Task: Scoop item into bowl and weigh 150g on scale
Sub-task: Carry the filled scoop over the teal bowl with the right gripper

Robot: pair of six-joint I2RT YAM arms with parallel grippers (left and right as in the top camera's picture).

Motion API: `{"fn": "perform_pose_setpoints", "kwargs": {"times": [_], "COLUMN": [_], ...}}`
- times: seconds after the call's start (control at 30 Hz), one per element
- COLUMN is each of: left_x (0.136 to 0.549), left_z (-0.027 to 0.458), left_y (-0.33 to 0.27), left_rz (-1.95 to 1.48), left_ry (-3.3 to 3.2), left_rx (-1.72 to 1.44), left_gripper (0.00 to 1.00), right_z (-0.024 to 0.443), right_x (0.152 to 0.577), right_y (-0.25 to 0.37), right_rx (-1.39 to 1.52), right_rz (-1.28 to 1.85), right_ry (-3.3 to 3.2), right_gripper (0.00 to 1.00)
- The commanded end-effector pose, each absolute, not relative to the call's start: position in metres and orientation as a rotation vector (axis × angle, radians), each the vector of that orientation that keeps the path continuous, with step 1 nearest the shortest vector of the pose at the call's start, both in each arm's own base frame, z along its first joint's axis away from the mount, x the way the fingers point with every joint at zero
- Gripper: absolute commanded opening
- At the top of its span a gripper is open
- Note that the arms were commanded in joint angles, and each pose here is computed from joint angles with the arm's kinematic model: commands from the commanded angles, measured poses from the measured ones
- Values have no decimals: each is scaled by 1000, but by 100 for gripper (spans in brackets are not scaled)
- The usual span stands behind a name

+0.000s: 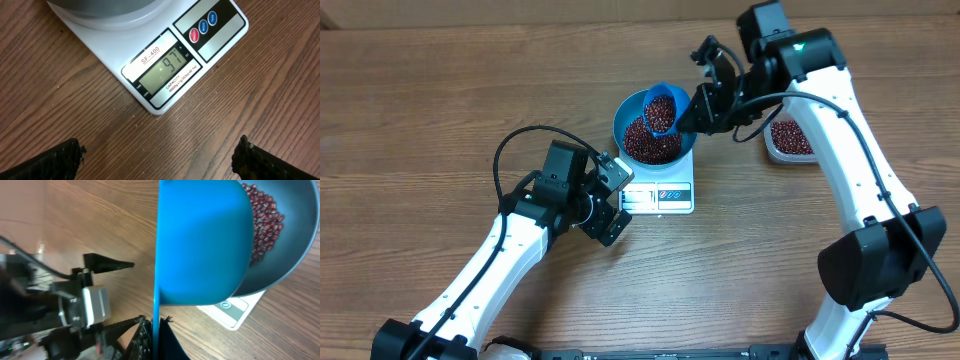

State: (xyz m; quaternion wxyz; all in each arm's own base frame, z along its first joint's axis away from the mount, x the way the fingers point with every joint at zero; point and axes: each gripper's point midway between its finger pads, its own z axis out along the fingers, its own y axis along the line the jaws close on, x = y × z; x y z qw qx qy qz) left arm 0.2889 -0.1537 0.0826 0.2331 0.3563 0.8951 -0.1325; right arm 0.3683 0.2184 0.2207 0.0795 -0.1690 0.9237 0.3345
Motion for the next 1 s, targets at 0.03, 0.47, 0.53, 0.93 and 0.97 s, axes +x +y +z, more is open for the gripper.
{"fn": "perform_pose_setpoints", "kwargs": {"times": [0.03, 0.47, 0.53, 0.93, 0.97], "left_x": [286, 286, 286, 286, 286], "left_z": [80, 80, 80, 80, 80], "left_y": [-157, -156, -156, -157, -157], "left_rz": [-376, -376, -376, -376, -376], "left_ry": [2457, 2457, 2457, 2457, 2457], "left_rx": [1000, 1000, 1000, 1000, 1000], "left_gripper": [100, 100, 99, 100, 100], "right_z": [231, 231, 229, 219, 219], "right_x": [376, 393, 395, 398, 398], "right_y": [217, 226, 225, 226, 227], "right_rx": [-479, -522, -527, -575, -580], "right_rz": [840, 716, 665, 299, 275], "right_ry": [2739, 2663, 2661, 2644, 2638], "right_gripper": [4, 4, 4, 4, 4]}}
